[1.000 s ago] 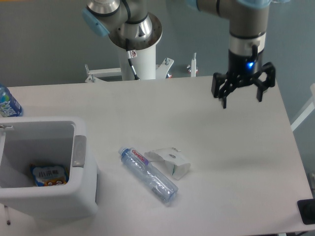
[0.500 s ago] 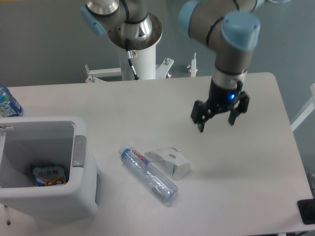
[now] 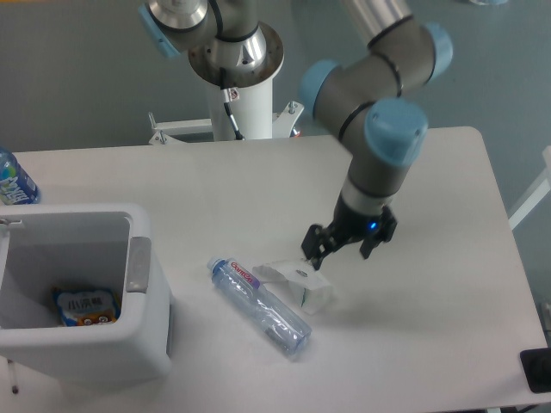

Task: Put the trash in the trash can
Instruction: 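Close the gripper on the white crumpled paper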

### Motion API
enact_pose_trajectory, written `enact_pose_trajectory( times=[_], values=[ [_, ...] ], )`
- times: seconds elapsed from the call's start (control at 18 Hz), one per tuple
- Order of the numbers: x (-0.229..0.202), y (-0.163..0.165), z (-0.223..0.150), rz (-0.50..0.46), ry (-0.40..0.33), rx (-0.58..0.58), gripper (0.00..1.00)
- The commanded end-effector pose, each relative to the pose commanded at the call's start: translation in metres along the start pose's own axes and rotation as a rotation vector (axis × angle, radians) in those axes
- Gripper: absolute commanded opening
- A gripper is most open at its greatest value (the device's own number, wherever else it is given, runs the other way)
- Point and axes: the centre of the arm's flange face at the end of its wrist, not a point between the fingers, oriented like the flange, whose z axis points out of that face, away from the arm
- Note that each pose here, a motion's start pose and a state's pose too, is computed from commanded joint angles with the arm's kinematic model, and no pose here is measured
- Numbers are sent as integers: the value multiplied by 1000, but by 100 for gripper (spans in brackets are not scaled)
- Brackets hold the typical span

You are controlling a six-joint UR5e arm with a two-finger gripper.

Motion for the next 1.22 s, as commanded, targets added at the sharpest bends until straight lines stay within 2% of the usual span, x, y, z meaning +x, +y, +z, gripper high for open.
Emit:
enact_pose_trajectory(
  times=[0.11,0.28,0.39,0.72,0.83,0.94,1.06,1.17,1.22],
  values=[
    [2,0,10,-22,-1,-9,100],
    [23,-1,31,-6,-79,-18,100],
    [23,0,44,-4,-118,-44,100],
    [25,2,49,-3,-157,-59,98],
    [22,5,49,4,-189,-72,89],
    [22,7,49,7,-200,-76,84],
    [21,8,50,10,-206,-81,72],
    [21,9,50,14,-223,-84,53],
    [23,10,49,18,-231,-86,37]
  ],
)
